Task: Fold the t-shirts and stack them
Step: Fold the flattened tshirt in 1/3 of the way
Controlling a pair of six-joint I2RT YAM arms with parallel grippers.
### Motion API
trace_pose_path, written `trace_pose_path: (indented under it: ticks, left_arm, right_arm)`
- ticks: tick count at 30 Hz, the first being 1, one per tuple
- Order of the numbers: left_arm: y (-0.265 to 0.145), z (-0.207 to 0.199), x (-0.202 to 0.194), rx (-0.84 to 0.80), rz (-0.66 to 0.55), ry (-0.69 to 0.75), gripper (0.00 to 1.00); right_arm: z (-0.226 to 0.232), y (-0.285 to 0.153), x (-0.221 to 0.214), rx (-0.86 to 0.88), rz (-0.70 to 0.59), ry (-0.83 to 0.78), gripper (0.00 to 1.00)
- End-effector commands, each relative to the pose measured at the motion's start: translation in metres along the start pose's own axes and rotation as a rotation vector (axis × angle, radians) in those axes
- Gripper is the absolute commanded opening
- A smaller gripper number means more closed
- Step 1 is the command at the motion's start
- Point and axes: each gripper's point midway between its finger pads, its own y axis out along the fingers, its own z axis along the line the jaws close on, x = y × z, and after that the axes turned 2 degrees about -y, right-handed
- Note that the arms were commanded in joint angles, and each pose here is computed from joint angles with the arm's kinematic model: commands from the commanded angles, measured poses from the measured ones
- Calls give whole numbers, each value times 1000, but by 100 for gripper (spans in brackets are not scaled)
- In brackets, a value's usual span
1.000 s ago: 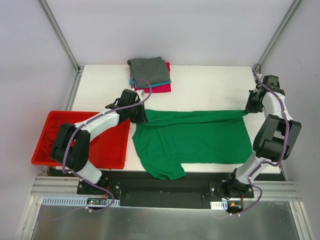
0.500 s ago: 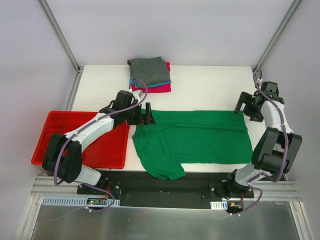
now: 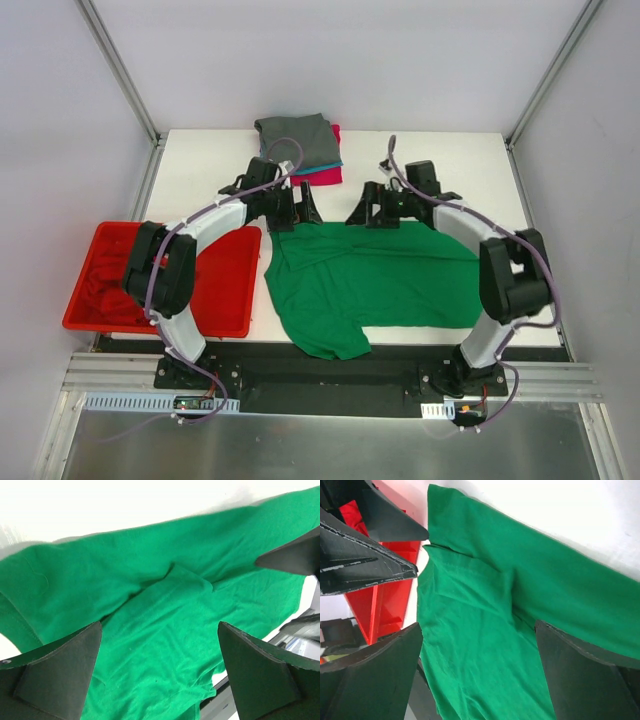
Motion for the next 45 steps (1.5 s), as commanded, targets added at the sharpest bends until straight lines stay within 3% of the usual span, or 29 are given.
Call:
trace_pose_path:
  ticks: [1, 12, 21, 32, 36, 40, 45]
  left_arm:
    - [8, -1, 19, -48, 18, -92, 99]
    - [41, 29, 18, 41, 45, -172, 99]
    - [45, 46, 6, 102, 51, -224, 99]
    - [40, 53, 9, 151, 21, -218, 99]
    - [36, 49, 16, 151, -4, -202, 99]
    - [33, 44, 15, 141, -4, -190, 99]
    - [35, 38, 6, 136, 10, -167, 99]
  right_arm:
    - [32, 33, 28, 152, -37, 18, 96]
    - [24, 81, -2, 106, 85, 63, 96]
    - [20, 81, -30, 75, 157, 70, 96]
    - [79, 63, -65, 301, 262, -62, 96]
    - [71, 56, -82, 257, 315, -68, 96]
    - [65, 48, -96, 215, 360, -179, 96]
    - [65, 35, -93, 118, 326, -385, 96]
